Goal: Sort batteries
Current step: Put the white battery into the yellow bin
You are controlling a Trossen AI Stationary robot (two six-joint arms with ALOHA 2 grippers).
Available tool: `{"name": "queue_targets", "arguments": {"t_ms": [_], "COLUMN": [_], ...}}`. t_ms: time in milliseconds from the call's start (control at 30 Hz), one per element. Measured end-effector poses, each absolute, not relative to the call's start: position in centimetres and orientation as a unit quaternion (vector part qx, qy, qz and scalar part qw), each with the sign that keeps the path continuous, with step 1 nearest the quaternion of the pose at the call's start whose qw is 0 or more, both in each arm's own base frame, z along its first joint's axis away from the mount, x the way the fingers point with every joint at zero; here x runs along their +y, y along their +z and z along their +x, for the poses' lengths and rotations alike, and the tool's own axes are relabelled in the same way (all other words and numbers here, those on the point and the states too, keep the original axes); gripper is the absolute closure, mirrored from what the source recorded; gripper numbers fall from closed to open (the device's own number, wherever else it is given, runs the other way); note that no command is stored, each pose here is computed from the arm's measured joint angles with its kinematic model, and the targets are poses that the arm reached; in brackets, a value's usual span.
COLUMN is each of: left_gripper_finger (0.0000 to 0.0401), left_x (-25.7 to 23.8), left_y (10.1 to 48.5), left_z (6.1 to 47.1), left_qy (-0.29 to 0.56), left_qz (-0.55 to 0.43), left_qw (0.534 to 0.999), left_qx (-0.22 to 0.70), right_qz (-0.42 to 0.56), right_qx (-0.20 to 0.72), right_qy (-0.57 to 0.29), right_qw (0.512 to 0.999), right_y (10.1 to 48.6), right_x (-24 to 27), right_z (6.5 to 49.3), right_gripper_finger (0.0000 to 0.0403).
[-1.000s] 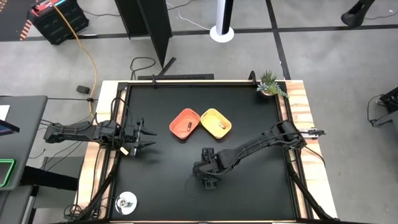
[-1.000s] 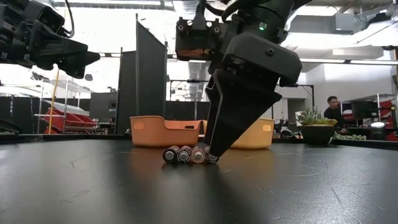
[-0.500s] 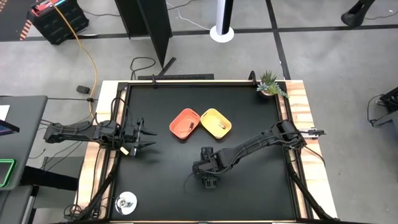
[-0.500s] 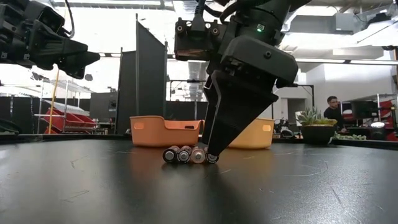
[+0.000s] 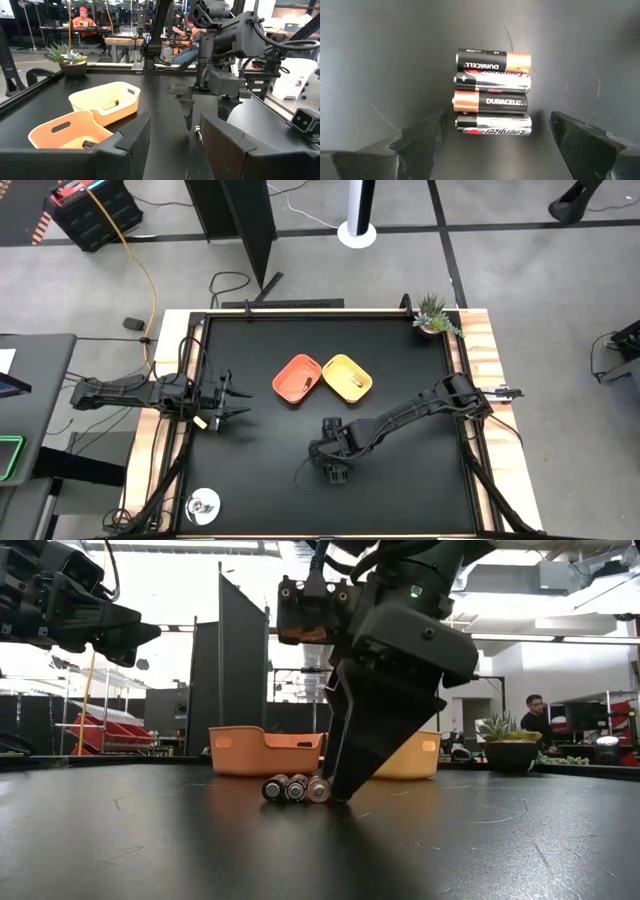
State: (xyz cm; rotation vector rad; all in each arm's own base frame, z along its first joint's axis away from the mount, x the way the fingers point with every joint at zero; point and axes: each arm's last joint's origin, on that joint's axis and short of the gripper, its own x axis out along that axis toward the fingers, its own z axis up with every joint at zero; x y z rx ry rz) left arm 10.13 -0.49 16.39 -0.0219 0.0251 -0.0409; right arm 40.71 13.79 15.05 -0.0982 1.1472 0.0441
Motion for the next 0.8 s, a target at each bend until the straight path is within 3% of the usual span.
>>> {"name": "queue_targets", "arguments": {"t_ms": [800], "left_gripper_finger": [0.0234], "left_x": [-0.49], "left_y": [16.39], "left_z": [10.13], "left_qy": [-0.02], "left_qz": [-0.011], "left_qw": [1.0], "left_qx": [0.013], "right_qz": [-0.027], "right_qx": [0.54], "right_qy": [0.024], "right_qw": [0.841], "right_y": [15.11], "right_x": [13.96], "right_z": [40.79], "right_gripper_finger": [0.0024]}}
